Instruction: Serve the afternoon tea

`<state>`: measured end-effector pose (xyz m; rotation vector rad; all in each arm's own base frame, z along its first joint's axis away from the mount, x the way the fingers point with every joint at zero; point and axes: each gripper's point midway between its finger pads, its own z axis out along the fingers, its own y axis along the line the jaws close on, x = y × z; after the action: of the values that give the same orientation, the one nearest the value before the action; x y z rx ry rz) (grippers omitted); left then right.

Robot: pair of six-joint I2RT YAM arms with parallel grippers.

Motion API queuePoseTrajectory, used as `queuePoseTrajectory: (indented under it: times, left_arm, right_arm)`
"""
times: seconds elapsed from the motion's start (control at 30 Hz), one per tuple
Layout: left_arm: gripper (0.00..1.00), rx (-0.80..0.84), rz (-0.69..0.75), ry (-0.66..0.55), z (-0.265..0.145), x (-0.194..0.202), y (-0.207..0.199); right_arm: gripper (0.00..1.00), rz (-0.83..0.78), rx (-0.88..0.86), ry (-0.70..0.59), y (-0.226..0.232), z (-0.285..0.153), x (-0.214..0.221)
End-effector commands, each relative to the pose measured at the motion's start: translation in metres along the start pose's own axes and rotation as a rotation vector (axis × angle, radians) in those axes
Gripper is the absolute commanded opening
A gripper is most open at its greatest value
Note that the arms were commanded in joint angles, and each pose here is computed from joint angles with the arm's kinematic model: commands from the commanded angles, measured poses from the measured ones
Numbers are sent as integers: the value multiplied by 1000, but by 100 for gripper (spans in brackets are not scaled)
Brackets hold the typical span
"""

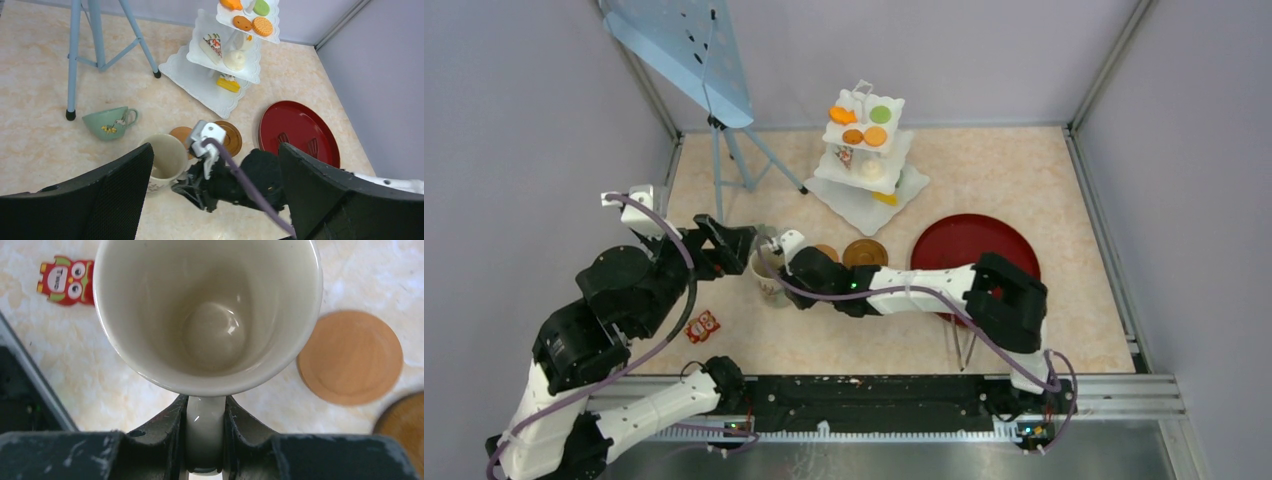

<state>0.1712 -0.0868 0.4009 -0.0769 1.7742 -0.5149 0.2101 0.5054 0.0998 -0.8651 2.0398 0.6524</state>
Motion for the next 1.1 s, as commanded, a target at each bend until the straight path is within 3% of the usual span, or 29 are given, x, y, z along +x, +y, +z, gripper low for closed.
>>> queuePoseTrajectory:
  times: [0.0,0.27,0.67,1.07]
  left_arm:
    - [99,-6,-26,-47,0,-9,1]
    - [99,-12,-8,-17,14,3,-4]
    - [99,18,13,76,48,42,-21]
    - [99,-14,26,121,65,66,-19]
  right_arm:
    - [0,52,-176,-294,9,-70,-101]
    - [0,121,-101,-331,-46,-126,-101]
    - [0,104,361,-262,-162,-151,-78]
    - [0,80,353,-282,-170,-137,-61]
